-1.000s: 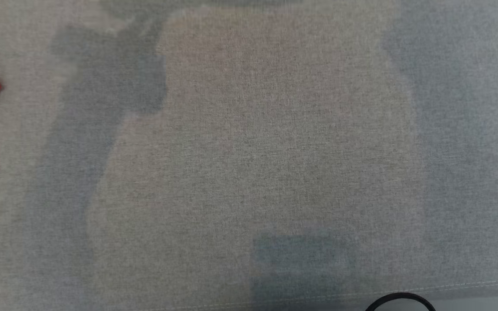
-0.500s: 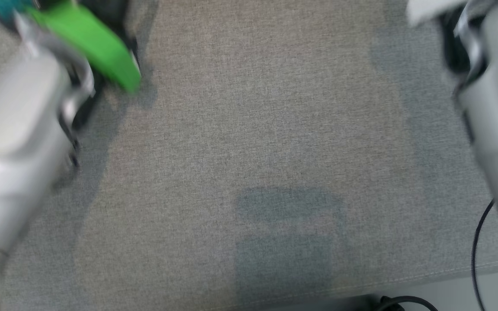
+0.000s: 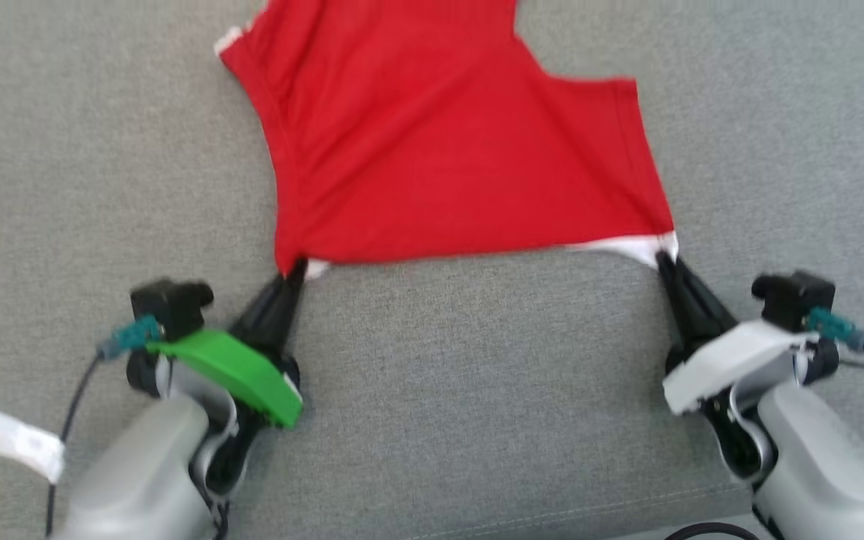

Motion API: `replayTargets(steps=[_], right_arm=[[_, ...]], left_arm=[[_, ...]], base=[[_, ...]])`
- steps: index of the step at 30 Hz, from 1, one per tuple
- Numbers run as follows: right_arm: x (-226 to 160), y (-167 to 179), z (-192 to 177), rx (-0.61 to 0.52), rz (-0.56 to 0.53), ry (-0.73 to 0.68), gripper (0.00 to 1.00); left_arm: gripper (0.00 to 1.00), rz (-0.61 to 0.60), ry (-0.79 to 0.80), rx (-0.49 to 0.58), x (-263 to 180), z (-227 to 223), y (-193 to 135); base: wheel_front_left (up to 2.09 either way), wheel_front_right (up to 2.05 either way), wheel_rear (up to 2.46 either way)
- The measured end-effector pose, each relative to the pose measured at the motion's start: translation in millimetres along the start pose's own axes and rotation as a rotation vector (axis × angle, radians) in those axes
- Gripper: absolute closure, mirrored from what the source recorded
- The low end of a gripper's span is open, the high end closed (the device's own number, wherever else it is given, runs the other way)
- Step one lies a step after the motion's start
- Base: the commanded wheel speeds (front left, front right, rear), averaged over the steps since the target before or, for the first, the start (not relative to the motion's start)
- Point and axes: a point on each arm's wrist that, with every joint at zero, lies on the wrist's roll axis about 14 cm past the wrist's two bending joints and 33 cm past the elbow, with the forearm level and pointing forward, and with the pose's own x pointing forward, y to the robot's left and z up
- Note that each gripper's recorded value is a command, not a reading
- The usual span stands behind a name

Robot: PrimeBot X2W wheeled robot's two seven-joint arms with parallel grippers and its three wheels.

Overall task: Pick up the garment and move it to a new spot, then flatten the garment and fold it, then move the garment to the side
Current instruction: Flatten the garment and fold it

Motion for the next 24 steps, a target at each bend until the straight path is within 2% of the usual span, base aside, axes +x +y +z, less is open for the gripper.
replayTargets(steps=[12,16,20,24], right_arm=[[-96.1,3.2,-27.7,0.055,-0.032,0.045,1.00],[-120.2,14.7,-35.0,0.055,0.006,0.054,1.00],[-131.7,14.8,-25.2,0.053,0.023,0.020,1.00],[-120.7,9.6,18.4,0.043,0.018,-0.107,1.00]], left_arm=[[1.00,0.079,0.047,-0.017,-96.1,-59.9,-23.9],[1.00,0.101,0.015,-0.014,-119.4,-61.7,-27.2],[1.00,0.064,-0.052,0.041,-129.8,-47.6,-41.9],[1.00,0.007,-0.141,0.066,-130.3,-25.1,-63.4]], base=[[0.00,0.00,0.00],[0.00,0.00,0.00],[0.00,0.00,0.00],[0.00,0.00,0.00]])
